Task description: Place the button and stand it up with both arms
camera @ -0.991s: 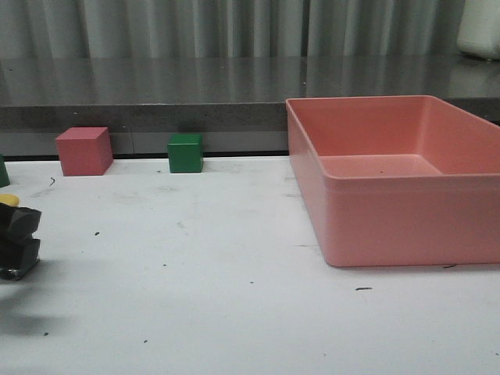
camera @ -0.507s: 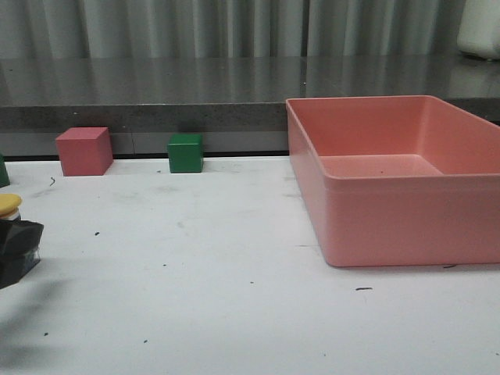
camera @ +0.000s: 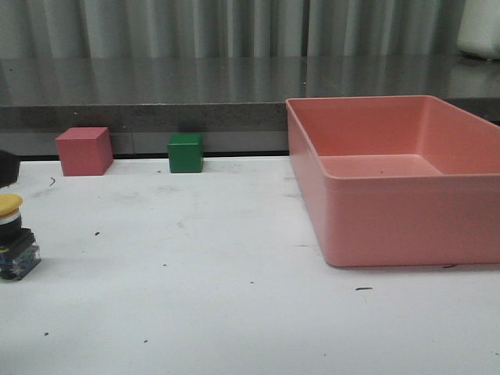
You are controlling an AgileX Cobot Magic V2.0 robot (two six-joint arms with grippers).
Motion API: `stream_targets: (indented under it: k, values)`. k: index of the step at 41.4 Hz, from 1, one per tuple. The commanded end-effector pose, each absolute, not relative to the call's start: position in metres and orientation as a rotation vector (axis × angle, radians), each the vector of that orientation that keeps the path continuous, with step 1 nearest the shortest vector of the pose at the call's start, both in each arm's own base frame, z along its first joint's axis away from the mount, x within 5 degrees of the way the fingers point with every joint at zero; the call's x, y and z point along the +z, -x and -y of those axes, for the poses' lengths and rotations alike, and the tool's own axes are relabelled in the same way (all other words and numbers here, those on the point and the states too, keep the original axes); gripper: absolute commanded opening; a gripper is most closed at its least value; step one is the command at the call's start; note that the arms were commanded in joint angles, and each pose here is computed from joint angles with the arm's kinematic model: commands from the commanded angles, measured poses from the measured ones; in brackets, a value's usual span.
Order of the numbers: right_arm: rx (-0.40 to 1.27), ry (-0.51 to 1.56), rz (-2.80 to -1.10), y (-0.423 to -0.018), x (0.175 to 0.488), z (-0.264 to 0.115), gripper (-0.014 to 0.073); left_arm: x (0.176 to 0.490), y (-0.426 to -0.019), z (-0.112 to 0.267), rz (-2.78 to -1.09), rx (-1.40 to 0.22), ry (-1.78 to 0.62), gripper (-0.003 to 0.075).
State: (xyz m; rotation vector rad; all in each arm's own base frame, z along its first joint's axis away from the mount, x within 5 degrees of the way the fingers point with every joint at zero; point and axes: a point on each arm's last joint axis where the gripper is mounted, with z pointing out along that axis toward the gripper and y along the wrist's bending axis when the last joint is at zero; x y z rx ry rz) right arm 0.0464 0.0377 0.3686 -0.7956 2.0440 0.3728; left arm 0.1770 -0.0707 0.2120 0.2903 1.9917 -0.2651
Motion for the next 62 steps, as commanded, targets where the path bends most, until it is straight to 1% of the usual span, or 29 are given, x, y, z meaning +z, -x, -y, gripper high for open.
stream_targets:
  k: [1, 3, 7, 10, 17, 21, 27, 31, 36, 41, 55, 57, 60, 61, 62]
  values:
    - [0.38, 0.775, -1.966, -0.049, 0.38, -0.039, 0.0472, 0.26, -0.176, 0.075, -1.955, -0.313, -0.323, 0.0495]
    - [0.38, 0.775, -1.966, -0.049, 0.38, -0.039, 0.0472, 0.278, -0.171, 0.076, -1.986, -0.313, -0.367, 0.0495]
    - [0.38, 0.775, -1.966, -0.049, 0.38, -0.039, 0.0472, 0.316, -0.163, 0.074, -1.997, -0.305, -0.419, 0.0495]
    - [0.38, 0.775, -1.966, -0.049, 0.38, -0.039, 0.0472, 0.337, -0.155, 0.071, -2.021, -0.297, -0.448, 0.0495]
    - [0.38, 0.775, -1.966, -0.049, 0.38, -0.039, 0.0472, 0.374, -0.132, 0.063, -2.103, -0.29, -0.497, 0.0495]
    - [0.38, 0.775, -1.966, -0.049, 0.38, -0.039, 0.0472, 0.391, -0.121, 0.055, -2.133, -0.278, -0.442, 0.0495]
    - [0.38, 0.775, -1.966, -0.049, 0.38, -0.039, 0.0472, 0.396, -0.111, 0.036, -2.197, -0.156, -0.269, 0.0495]
    - [0.38, 0.775, -1.966, -0.049, 0.38, -0.039, 0.0472, 0.394, -0.103, 0.028, -2.244, -0.103, -0.215, 0.0495]
    - [0.388, 0.767, -1.943, -0.049, 0.382, -0.04, 0.0472, 0.393, -0.095, 0.025, -2.265, -0.114, -0.209, 0.0495]
    - [0.39, 0.765, -1.938, -0.05, 0.382, -0.04, 0.0472, 0.395, -0.091, 0.024, -2.247, -0.124, -0.205, 0.0495]
    - [0.39, 0.765, -1.938, -0.05, 0.382, -0.04, 0.0472, 0.396, -0.092, 0.024, -2.226, -0.129, -0.209, 0.0492]
    - [0.389, 0.766, -1.939, -0.05, 0.382, -0.04, 0.0469, 0.397, -0.092, 0.024, -2.219, -0.13, -0.212, 0.0484]
    - [0.389, 0.766, -1.94, -0.05, 0.382, -0.04, 0.0446, 0.397, -0.092, 0.024, -2.217, -0.121, -0.228, 0.041]
    - [0.389, 0.766, -1.94, -0.05, 0.382, -0.04, 0.0426, 0.397, -0.092, 0.024, -2.216, -0.115, -0.24, 0.0383]
    - [0.389, 0.766, -1.94, -0.05, 0.382, -0.04, 0.0378, 0.396, -0.092, 0.025, -2.217, -0.112, -0.246, 0.0353]
